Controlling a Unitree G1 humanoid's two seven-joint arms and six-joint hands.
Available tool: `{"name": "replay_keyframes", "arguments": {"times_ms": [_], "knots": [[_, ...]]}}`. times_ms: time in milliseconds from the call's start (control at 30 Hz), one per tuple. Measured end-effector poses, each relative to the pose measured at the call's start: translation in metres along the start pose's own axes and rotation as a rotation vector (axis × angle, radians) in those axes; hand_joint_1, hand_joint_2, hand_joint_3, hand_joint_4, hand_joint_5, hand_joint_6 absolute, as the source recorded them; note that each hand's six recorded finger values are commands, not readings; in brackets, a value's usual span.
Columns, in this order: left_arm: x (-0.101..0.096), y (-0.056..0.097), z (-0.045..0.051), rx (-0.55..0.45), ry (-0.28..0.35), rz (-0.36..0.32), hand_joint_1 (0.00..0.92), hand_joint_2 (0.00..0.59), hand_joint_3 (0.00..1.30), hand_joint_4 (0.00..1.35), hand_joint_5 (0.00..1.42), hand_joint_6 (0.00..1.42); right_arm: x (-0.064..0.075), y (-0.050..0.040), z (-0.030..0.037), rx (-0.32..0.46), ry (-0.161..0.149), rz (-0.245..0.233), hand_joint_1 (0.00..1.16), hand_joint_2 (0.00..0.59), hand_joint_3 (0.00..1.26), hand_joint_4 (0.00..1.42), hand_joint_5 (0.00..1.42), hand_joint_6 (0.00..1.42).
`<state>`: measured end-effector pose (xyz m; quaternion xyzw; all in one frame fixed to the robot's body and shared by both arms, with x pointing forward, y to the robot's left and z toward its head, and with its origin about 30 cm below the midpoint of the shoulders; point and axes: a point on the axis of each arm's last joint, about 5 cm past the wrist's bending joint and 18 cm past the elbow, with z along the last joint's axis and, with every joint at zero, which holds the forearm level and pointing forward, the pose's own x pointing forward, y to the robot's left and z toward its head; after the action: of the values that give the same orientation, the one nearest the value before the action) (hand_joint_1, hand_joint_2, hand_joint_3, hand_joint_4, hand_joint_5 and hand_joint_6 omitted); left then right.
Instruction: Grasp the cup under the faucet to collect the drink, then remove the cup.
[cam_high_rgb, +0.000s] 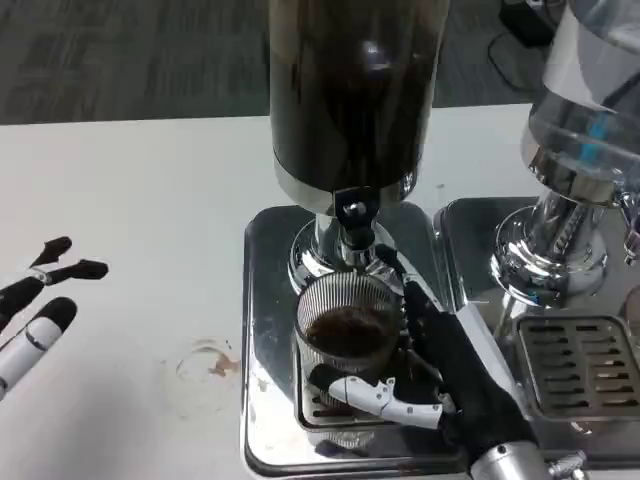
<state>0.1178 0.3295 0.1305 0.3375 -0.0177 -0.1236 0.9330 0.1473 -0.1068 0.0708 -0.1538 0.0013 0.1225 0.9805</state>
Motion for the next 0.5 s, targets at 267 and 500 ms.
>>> {"name": "replay_keyframes", "arguments": {"times_ms": [267,500], "knots": [[-0.0007,0.0009,0.0011,0.003,0.0,0.004,0.0,0.256,0.28,0.0,0.02,0.0,0.0005,0.0006,-0.0001,0.001,-0.003,-0.002,0.9,0.139,0.1,0.33,0.43,0.61],[-0.0058,0.0025,0.0017,0.007,0.017,0.012,0.0,0.256,0.3,0.0,0.02,0.0,0.0012,0.0017,0.0001,-0.005,-0.004,-0.017,0.94,0.155,0.15,0.39,0.49,0.65]]}}
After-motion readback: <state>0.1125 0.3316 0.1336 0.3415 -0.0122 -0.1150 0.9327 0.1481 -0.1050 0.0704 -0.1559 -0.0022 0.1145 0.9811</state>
